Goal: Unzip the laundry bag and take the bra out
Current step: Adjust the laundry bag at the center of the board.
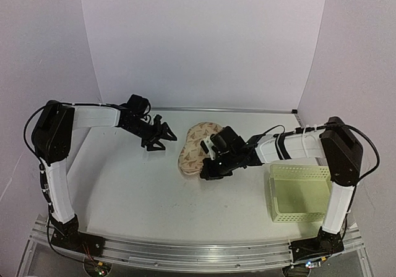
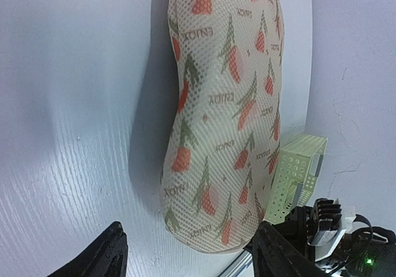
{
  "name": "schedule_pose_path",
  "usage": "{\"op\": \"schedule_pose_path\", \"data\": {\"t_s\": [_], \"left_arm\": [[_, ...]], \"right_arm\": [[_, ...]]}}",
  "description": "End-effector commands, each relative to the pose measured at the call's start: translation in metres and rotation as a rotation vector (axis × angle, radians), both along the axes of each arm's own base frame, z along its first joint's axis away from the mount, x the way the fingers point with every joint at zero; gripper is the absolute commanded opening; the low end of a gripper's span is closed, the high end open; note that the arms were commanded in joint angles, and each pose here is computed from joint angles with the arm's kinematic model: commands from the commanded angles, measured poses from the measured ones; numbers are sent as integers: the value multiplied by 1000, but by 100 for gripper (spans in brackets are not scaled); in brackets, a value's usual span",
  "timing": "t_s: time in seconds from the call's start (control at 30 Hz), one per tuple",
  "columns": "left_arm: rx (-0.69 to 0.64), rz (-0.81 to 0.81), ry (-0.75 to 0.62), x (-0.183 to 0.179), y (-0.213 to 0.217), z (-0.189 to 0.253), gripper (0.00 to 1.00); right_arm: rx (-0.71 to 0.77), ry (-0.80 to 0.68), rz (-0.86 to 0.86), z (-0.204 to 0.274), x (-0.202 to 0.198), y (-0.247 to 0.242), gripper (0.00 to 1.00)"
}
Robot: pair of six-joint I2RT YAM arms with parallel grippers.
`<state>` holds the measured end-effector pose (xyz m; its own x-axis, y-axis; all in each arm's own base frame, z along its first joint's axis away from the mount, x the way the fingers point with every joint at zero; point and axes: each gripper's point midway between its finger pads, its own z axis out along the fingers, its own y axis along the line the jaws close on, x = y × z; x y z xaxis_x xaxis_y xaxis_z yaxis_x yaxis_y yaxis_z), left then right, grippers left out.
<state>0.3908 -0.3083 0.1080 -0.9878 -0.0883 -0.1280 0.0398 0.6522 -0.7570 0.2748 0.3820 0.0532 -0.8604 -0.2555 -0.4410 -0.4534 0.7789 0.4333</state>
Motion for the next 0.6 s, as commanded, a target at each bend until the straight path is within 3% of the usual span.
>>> {"op": "schedule_pose_path", "data": {"t_s": [0.0, 0.57], "left_arm": [[14, 38, -38, -11, 11, 22, 70], [-181, 177, 117, -48, 6, 12, 71]], "right_arm": [[88, -39, 14, 26, 15, 34, 0], [151, -53, 99, 44, 30, 98, 0]]}}
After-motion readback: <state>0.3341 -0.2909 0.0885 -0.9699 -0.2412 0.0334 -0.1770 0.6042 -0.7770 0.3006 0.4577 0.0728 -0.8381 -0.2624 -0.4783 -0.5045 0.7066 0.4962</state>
